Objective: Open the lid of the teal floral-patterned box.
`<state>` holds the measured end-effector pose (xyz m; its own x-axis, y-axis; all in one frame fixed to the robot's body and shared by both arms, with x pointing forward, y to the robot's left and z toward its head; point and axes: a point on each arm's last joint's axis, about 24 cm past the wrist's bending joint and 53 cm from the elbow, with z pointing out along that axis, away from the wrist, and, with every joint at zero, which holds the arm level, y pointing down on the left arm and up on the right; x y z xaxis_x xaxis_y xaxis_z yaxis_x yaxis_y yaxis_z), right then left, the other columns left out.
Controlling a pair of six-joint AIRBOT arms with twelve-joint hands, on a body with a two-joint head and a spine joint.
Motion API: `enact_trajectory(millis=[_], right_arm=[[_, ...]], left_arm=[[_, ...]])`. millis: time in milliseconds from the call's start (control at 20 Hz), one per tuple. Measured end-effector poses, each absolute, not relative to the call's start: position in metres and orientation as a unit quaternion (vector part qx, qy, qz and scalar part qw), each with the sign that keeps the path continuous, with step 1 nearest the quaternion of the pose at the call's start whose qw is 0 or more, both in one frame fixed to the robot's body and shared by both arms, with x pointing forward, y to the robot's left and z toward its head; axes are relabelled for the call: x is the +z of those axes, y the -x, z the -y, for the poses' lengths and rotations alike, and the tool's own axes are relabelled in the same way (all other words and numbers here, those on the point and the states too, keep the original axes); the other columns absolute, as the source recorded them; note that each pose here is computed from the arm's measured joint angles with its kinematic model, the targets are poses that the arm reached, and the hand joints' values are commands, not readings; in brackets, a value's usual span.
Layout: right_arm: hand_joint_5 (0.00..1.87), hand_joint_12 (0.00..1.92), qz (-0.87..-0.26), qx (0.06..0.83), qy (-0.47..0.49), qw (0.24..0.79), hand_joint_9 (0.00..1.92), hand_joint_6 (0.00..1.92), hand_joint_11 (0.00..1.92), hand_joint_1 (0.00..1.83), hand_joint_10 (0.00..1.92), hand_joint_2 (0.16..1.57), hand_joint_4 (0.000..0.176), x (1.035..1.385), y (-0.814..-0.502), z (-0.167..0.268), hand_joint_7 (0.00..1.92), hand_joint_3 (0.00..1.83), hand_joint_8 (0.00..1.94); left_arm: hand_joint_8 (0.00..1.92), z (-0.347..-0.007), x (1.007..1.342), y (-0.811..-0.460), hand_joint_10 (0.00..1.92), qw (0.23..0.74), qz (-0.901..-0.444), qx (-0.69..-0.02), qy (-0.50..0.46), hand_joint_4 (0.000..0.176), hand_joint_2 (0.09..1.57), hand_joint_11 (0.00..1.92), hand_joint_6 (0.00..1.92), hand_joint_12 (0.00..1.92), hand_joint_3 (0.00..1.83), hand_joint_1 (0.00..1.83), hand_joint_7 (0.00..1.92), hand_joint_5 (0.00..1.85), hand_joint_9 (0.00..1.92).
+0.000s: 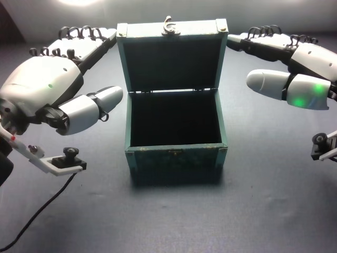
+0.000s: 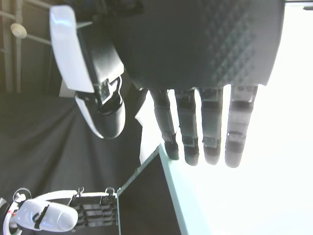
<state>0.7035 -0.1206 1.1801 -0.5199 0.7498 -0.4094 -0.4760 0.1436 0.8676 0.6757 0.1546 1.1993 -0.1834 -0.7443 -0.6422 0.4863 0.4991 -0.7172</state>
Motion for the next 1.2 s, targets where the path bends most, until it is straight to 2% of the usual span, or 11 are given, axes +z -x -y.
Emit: enact_trajectory(millis=[400, 550, 850, 1200], right_arm=[[0.23, 0.38, -0.593, 0.638, -0.114, 0.479, 0.15, 0.00, 0.00, 0.00, 0.00, 1.39, 0.000, 1.178, -0.707, 0.122, 0.20, 0.00, 0.00], [0.24, 0.50, -0.595, 0.635, -0.116, 0.479, 0.16, 0.00, 0.00, 0.00, 0.00, 1.38, 0.000, 1.176, -0.709, 0.122, 0.20, 0.00, 0.00], [0.25, 0.39, -0.595, 0.633, -0.117, 0.481, 0.16, 0.00, 0.00, 0.00, 0.00, 1.39, 0.000, 1.177, -0.713, 0.121, 0.21, 0.00, 0.00], [0.24, 0.40, -0.599, 0.628, -0.113, 0.484, 0.18, 0.00, 0.00, 0.00, 0.00, 1.42, 0.000, 1.178, -0.714, 0.124, 0.22, 0.00, 0.00]], left_arm=[[0.00, -0.155, 1.204, -0.682, 0.00, 0.637, -0.591, -0.484, 0.104, 0.000, 1.45, 0.11, 0.00, 0.06, 0.00, 0.19, 0.10, 0.11, 0.09], [0.01, -0.153, 1.205, -0.686, 0.01, 0.638, -0.591, -0.483, 0.104, 0.000, 1.45, 0.12, 0.00, 0.07, 0.00, 0.18, 0.13, 0.12, 0.11], [0.00, -0.154, 1.204, -0.688, 0.00, 0.636, -0.591, -0.483, 0.110, 0.000, 1.46, 0.10, 0.00, 0.09, 0.00, 0.15, 0.12, 0.12, 0.11], [0.00, -0.161, 1.209, -0.684, 0.00, 0.646, -0.584, -0.480, 0.106, 0.000, 1.43, 0.06, 0.00, 0.09, 0.00, 0.07, 0.10, 0.08, 0.09]])
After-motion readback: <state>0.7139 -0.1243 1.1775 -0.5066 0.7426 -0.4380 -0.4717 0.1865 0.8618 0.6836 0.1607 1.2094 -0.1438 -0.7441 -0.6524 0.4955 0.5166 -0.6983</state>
